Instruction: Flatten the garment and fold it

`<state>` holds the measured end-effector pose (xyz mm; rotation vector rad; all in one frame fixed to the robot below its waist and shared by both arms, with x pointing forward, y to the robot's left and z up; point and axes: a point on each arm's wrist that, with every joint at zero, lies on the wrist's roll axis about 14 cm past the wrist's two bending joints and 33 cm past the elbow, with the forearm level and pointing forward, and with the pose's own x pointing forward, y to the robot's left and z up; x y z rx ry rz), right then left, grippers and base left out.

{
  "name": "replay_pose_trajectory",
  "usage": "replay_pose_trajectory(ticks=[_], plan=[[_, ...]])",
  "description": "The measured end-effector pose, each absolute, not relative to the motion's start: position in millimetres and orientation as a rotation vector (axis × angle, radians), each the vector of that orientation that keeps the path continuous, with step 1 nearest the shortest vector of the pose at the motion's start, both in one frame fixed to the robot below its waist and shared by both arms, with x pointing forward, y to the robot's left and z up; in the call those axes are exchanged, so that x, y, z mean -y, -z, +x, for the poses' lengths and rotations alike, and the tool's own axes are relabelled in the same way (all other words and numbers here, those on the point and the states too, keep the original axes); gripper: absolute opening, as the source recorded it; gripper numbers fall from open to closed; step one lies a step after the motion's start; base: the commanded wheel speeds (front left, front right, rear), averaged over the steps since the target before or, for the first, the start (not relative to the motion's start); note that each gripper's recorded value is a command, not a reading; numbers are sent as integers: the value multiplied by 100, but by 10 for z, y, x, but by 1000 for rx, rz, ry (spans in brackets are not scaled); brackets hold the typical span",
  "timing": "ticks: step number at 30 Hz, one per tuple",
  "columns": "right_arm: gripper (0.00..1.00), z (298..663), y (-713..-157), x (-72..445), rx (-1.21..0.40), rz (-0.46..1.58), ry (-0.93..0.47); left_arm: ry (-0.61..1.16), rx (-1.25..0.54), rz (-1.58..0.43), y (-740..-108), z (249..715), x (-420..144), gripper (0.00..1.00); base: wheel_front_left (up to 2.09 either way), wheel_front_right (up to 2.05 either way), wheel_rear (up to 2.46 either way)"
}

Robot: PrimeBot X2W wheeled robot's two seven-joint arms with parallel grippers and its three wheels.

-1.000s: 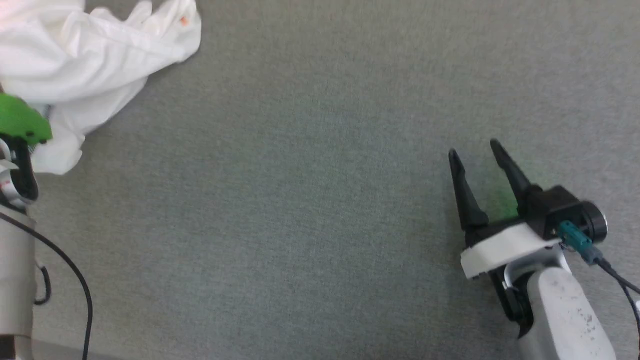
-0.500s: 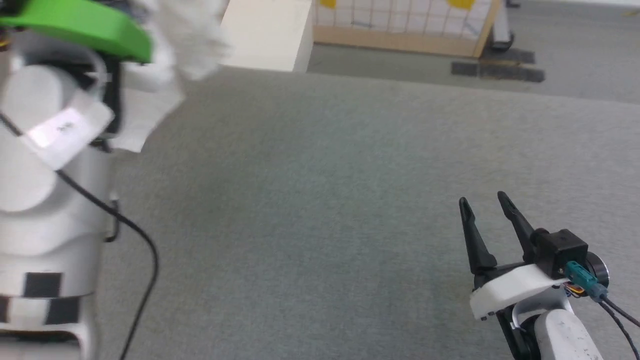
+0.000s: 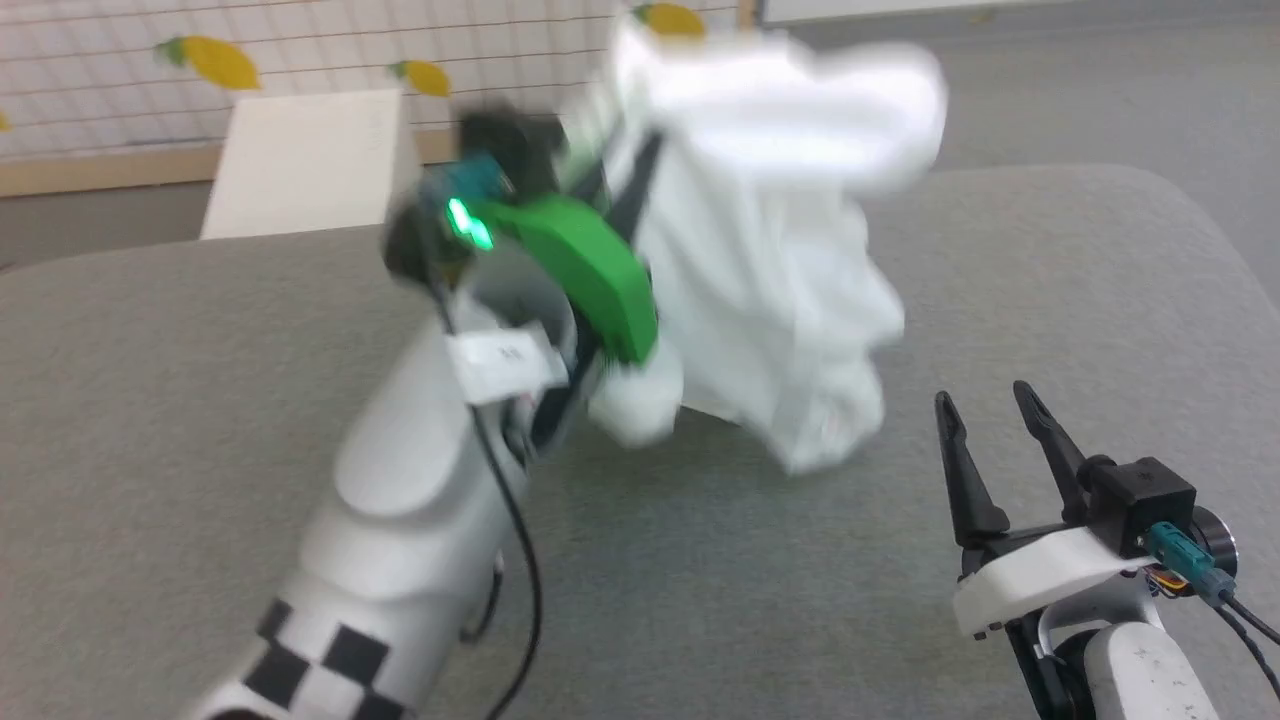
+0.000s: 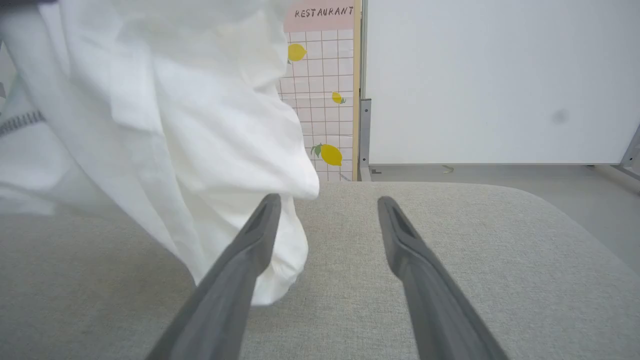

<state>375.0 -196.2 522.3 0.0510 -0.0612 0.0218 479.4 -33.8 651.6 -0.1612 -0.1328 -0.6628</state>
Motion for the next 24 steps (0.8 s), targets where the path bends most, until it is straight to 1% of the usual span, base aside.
replay_pose_trajectory(ticks=[4, 7, 8, 9, 10, 13, 16, 19, 22, 24], plan=[[100, 3643, -5200, 2145, 54, 54, 35, 735, -287, -76, -5300, 4551, 633, 0, 0, 0, 0], [100, 3576, -5158, 2269, 44, 61, 75, 755, -609, -9, -4464, 4217, 645, 0, 0, 0, 0], [100, 3565, -5144, 2292, 40, 61, 83, 754, -690, 9, -4277, 4122, 621, 2, 0, 0, 0], [100, 3556, -5122, 2316, 36, 61, 91, 756, -777, 30, -4083, 4011, 591, 48, 0, 0, 0], [100, 3551, -5093, 2332, 28, 61, 97, 756, -829, 30, -3975, 3948, 579, 100, 0, 0, 0], [100, 3551, -5029, 2357, 9, 61, 106, 769, -869, -5, -3943, 3922, 637, 100, 0, 0, 0], [100, 3578, -5004, 2344, 1, 61, 100, 749, -773, -108, -4107, 4028, 683, 100, 0, 0, 0], [100, 3621, -5008, 2287, 3, 61, 82, 704, -591, -222, -4385, 4193, 632, 100, 0, 0, 0], [100, 3674, -5040, 2205, 13, 63, 55, 632, -309, -314, -4909, 4455, 417, 100, 0, 0, 0], [100, 3708, -5074, 2146, 23, 63, 36, 577, -145, -338, -5210, 4557, 204, 100, 0, 0, 0]])
